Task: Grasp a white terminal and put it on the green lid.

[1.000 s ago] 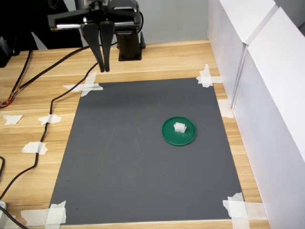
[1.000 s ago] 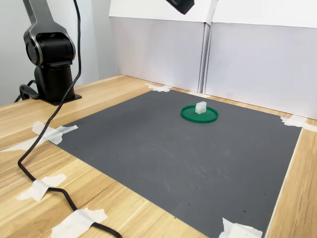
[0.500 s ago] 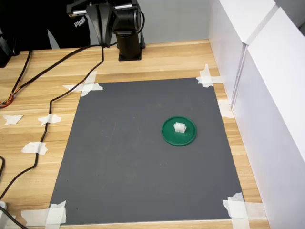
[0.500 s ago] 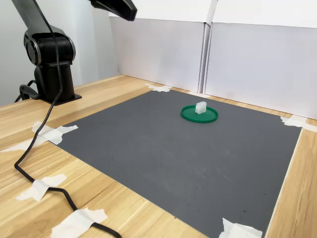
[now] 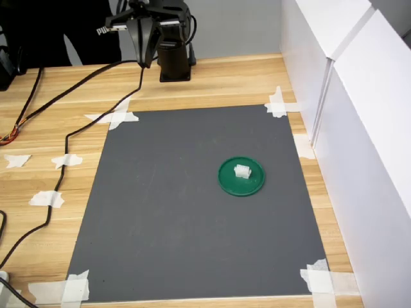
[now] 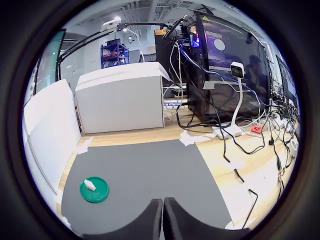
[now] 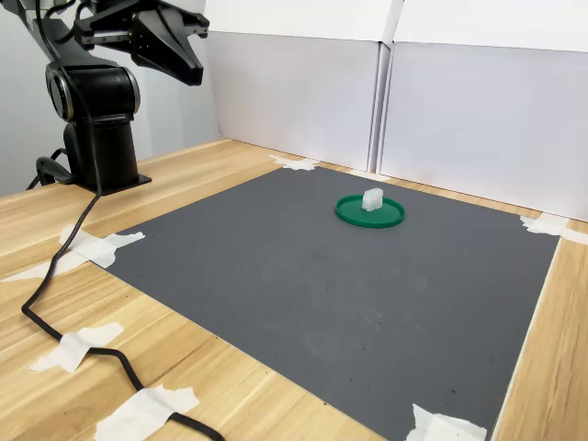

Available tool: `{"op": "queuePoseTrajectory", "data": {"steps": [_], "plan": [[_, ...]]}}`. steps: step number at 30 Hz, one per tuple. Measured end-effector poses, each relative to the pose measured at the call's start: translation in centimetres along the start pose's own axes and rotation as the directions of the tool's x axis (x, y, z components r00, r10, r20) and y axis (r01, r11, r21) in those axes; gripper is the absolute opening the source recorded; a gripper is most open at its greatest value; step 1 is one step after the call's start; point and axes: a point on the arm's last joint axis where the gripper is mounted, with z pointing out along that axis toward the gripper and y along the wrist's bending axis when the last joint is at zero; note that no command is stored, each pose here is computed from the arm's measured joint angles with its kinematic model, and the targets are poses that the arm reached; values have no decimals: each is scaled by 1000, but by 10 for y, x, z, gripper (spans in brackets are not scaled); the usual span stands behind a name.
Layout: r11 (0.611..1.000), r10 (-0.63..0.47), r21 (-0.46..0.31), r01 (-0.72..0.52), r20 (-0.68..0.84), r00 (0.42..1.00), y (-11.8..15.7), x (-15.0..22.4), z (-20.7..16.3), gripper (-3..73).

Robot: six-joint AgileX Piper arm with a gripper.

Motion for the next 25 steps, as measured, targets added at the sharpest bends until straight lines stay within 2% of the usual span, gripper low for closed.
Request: {"op": "queuePoseTrajectory", "data": {"steps": [5,13,25], "plan": [[1000,-6,-30,6,-29,1000,2,31,0,-16],[984,-50,-168,53,24,998,12,43,-9,-16],[982,-52,-179,59,44,998,12,43,-12,-16]]}}
